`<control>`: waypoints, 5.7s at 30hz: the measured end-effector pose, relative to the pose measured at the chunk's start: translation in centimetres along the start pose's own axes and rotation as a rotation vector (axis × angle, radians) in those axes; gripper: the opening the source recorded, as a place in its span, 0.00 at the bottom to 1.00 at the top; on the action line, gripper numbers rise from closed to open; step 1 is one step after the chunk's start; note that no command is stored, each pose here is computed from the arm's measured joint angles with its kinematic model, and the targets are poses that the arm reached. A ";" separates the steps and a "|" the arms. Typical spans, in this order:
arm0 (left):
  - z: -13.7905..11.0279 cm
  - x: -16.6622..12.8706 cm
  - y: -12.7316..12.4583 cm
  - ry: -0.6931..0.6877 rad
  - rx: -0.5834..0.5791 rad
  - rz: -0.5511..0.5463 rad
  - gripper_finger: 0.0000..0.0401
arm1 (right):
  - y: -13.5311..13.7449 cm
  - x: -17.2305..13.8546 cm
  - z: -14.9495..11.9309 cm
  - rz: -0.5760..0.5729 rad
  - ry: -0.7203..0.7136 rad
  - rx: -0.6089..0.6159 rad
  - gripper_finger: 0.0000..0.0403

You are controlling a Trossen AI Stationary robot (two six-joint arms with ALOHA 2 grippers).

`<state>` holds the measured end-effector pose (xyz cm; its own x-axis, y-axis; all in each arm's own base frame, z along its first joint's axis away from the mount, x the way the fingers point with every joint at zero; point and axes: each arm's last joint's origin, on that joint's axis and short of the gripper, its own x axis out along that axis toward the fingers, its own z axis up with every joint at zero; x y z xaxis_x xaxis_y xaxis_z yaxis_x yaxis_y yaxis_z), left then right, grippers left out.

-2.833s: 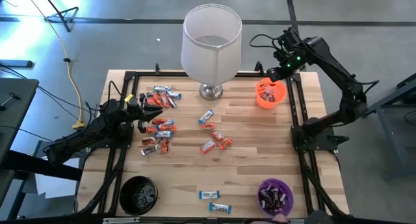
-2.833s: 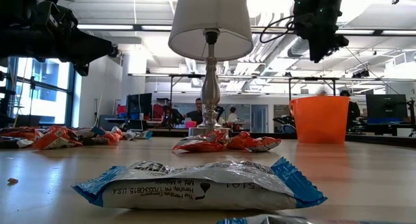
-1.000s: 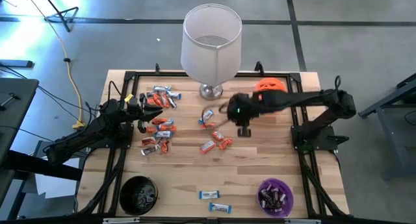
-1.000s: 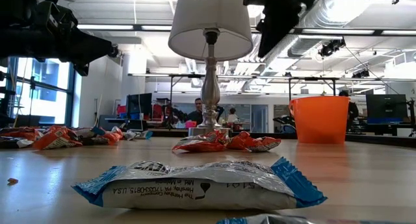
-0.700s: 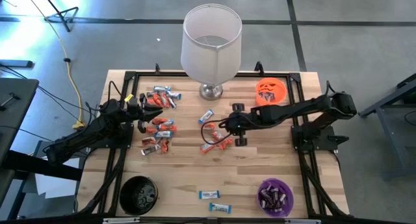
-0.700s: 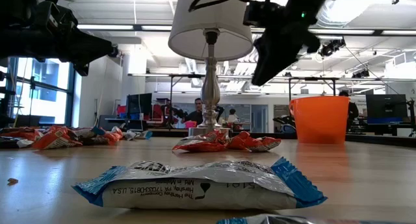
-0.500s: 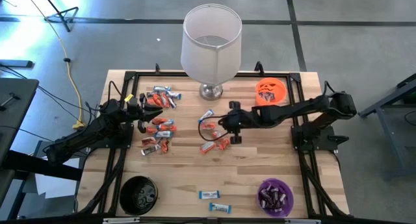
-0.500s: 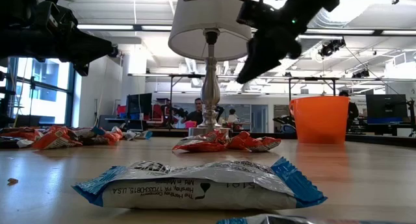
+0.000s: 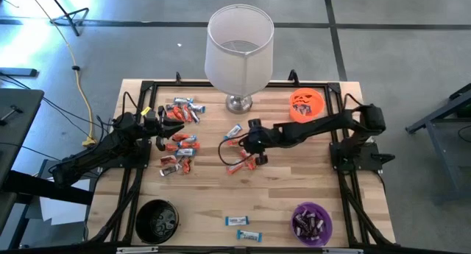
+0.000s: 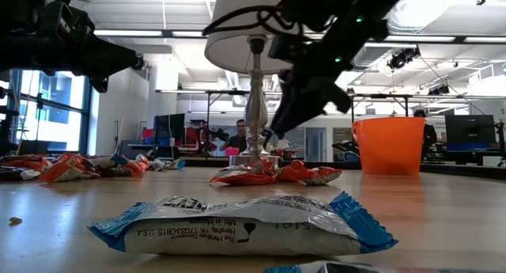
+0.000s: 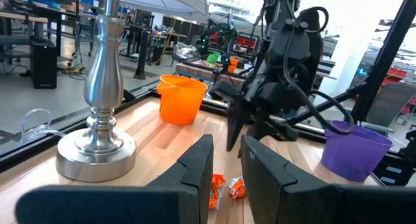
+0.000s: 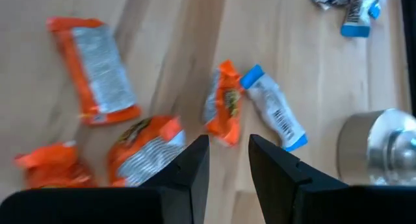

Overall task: Sort candy
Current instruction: Put the white chocolate bar into the orange bucket

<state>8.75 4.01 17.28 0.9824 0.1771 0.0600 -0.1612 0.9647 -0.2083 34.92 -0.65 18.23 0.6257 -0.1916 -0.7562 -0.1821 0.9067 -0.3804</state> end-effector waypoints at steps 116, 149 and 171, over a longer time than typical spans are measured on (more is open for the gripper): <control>0.0 0.0 0.0 0.000 0.000 0.000 0.16 | -3.7 5.8 0.1 -0.080 0.242 -0.031 0.01; 0.0 0.0 0.0 0.000 0.000 0.000 0.16 | -3.6 -10.2 -2.9 -0.267 0.742 0.286 0.01; 0.0 0.0 0.0 0.000 0.000 0.000 0.16 | -14.9 -16.6 -11.2 -0.222 0.647 0.717 0.03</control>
<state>8.75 4.01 17.27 0.9824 0.1770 0.0596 -0.1612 0.9647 -0.2084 18.78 -15.15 30.48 0.0167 -0.3593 -0.9331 0.5246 0.7976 -0.2977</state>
